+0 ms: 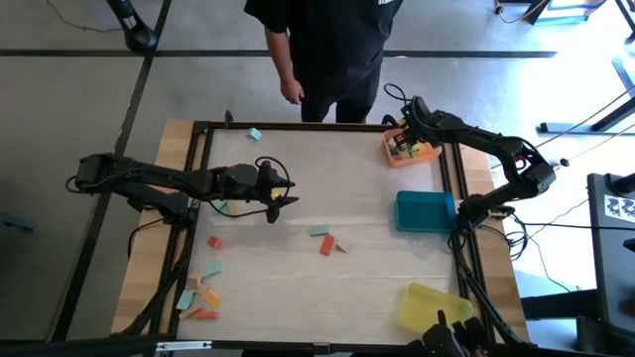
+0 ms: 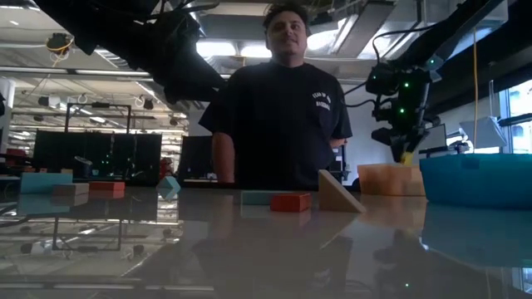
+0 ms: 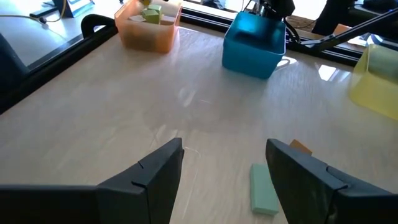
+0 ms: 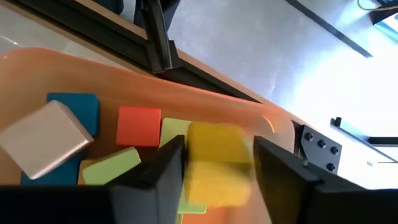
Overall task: Sort blocks by size
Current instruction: Put the yellow cube block into the orange bin, then put the brown rectangular block into the blue bin
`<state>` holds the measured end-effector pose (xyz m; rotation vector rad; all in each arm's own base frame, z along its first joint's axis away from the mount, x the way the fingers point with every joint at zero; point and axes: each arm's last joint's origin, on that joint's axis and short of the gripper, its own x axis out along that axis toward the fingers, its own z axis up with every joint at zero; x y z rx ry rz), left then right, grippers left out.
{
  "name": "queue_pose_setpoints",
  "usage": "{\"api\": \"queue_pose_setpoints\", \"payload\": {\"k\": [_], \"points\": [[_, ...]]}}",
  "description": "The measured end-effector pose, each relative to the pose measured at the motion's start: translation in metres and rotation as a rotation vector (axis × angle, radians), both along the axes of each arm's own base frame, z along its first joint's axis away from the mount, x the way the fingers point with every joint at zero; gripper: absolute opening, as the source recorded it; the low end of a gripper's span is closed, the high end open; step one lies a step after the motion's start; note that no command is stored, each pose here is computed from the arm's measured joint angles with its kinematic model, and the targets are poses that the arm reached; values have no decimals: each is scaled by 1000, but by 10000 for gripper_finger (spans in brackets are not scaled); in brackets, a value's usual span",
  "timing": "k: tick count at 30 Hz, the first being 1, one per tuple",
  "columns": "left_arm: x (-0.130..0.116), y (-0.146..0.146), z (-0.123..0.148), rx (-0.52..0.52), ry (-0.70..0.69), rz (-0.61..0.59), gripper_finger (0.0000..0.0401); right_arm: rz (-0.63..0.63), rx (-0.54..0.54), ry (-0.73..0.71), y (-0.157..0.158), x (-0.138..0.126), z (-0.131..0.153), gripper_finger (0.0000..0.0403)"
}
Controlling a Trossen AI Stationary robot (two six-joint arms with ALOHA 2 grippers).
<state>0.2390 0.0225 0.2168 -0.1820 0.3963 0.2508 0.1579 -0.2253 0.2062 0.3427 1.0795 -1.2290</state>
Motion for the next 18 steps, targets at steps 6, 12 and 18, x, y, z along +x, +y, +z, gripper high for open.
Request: {"api": "queue_pose_setpoints", "payload": {"k": [6, 12, 18], "points": [[0, 0, 0, 6, 1, -3, 219, 29, -30, 37, 1, 0, 4, 257], [0, -3, 0, 53, 15, -35, 219, 222, -20, -118, 29, 20, 25, 283], [-2, -3, -6, 104, 88, -66, 219, 504, -39, -236, 86, 55, 46, 284]]}}
